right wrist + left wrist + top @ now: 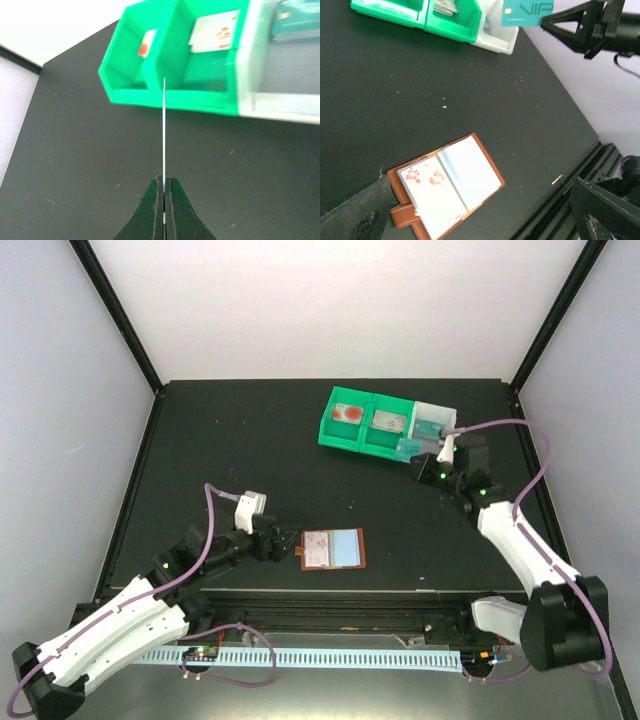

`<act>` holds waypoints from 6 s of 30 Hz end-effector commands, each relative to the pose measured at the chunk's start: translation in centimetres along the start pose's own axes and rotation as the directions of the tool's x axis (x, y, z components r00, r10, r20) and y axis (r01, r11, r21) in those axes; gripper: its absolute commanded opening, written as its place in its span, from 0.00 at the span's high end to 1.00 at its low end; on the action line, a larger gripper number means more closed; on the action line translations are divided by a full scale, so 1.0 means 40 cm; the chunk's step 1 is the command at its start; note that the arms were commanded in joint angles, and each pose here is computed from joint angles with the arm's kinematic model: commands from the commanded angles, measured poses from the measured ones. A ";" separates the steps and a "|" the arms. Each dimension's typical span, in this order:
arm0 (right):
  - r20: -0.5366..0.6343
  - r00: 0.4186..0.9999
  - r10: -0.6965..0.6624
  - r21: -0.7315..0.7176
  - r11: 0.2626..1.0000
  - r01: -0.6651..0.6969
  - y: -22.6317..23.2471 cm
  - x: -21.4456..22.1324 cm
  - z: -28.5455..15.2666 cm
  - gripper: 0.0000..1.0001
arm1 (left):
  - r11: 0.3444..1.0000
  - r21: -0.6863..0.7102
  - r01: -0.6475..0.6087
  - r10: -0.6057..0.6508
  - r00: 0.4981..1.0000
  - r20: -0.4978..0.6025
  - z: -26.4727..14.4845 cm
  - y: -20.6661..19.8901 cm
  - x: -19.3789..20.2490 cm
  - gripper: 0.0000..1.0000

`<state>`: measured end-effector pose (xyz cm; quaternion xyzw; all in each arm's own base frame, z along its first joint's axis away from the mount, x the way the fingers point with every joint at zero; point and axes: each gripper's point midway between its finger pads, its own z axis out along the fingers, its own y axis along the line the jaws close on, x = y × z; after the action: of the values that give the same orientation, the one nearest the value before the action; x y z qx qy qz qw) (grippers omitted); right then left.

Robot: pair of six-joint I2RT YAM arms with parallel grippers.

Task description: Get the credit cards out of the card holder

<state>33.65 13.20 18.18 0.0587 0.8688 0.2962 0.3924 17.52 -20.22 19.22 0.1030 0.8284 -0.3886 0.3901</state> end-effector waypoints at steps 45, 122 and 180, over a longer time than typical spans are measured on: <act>-0.192 0.943 0.272 0.199 0.952 -0.234 -0.355 -0.258 0.325 0.98 | 0.999 -0.019 -0.043 0.043 0.999 -0.019 0.034 -0.002 -0.022 0.01; -0.329 0.943 0.042 -0.117 0.990 -0.084 0.032 0.122 0.046 0.58 | 0.984 -0.003 0.177 -0.168 0.925 -0.340 0.194 0.068 0.176 0.23; -0.665 0.734 -0.139 -0.219 0.976 -0.014 0.187 0.702 0.129 0.74 | 0.977 -0.120 0.175 -0.208 0.897 -0.389 0.235 0.187 0.288 0.88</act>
<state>17.20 31.63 2.82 -0.1213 0.9098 0.3924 0.0597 18.37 -23.96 3.30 0.0867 0.9107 -0.3675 0.1676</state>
